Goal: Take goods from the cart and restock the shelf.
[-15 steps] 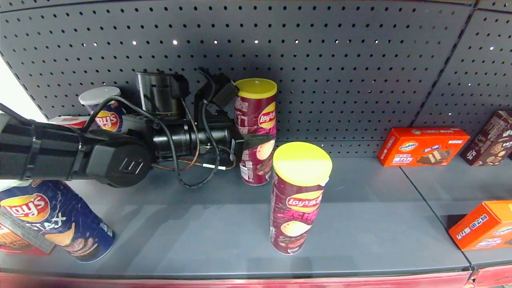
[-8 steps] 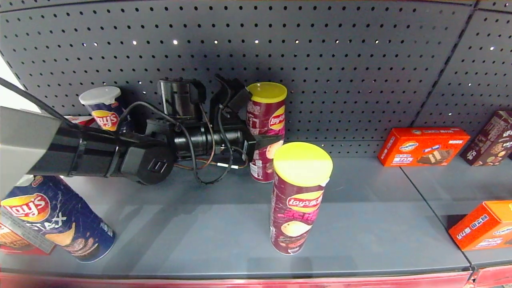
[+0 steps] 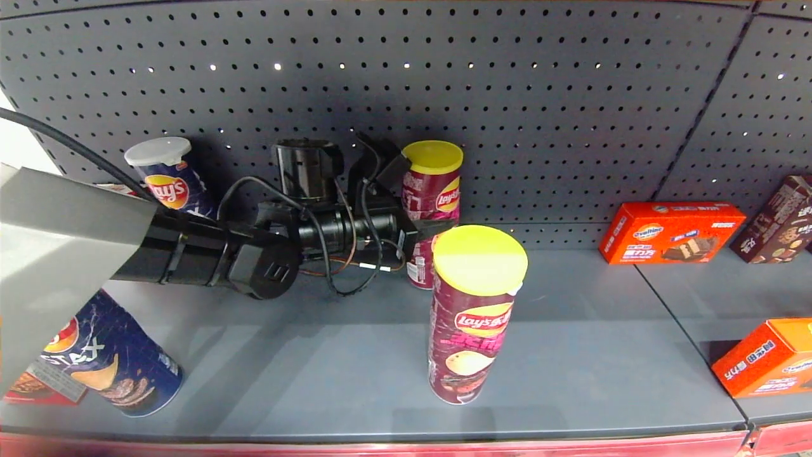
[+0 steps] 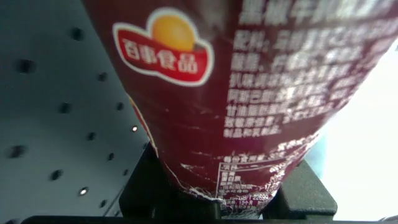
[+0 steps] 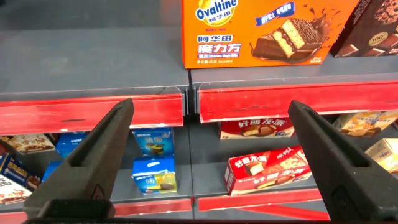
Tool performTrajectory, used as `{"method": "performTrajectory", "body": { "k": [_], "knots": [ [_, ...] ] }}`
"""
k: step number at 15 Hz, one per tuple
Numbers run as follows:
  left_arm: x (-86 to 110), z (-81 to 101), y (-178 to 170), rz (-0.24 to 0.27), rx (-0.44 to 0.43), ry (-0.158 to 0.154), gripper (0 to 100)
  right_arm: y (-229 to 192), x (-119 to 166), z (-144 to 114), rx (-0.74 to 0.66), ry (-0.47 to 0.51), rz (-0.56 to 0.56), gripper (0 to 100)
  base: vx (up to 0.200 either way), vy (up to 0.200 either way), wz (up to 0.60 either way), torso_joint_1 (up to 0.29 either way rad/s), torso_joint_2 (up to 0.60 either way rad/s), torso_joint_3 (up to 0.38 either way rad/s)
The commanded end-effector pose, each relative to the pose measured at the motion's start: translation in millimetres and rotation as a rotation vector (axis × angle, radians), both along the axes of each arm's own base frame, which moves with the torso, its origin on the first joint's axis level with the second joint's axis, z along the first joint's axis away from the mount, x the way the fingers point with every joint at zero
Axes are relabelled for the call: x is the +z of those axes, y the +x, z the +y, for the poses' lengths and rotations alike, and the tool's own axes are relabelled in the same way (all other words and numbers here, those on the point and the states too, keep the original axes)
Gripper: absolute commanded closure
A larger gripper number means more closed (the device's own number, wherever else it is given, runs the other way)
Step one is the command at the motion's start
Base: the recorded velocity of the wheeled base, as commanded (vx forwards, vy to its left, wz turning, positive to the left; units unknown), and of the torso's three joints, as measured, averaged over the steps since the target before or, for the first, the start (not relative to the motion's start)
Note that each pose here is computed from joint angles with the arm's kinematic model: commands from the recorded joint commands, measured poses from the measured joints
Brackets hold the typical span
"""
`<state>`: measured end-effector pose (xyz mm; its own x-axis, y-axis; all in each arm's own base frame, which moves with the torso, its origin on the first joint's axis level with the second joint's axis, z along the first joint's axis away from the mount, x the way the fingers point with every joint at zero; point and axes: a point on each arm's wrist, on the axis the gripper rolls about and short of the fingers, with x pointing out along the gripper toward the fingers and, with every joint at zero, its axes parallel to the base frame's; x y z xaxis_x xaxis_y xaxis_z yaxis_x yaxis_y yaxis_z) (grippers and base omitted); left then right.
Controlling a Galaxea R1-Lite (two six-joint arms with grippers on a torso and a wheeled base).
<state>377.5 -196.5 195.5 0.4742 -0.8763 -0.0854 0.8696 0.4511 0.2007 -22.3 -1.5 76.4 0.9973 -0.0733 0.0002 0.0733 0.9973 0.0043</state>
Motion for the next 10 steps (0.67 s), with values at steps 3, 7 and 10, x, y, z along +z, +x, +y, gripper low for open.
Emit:
{"method": "performTrajectory", "body": {
  "k": [3,7,10],
  "knots": [
    [-7.2,-3.4,0.8,0.003,-0.006,0.015,100,0.0,0.0,0.0,0.0,0.0,0.0,0,0.0,0.0,0.0,0.0,0.0,0.0],
    [-7.3,-4.2,-0.2,-0.023,-0.004,0.028,0,0.2,0.1,0.0,0.0,0.0,0.002,0,0.0,0.0,0.0,0.0,0.0,0.0],
    [4.0,3.5,-12.9,-0.042,-0.001,0.02,0,0.2,0.1,0.0,0.0,0.0,0.002,0,0.0,0.0,0.0,0.0,0.0,0.0]
  ]
}}
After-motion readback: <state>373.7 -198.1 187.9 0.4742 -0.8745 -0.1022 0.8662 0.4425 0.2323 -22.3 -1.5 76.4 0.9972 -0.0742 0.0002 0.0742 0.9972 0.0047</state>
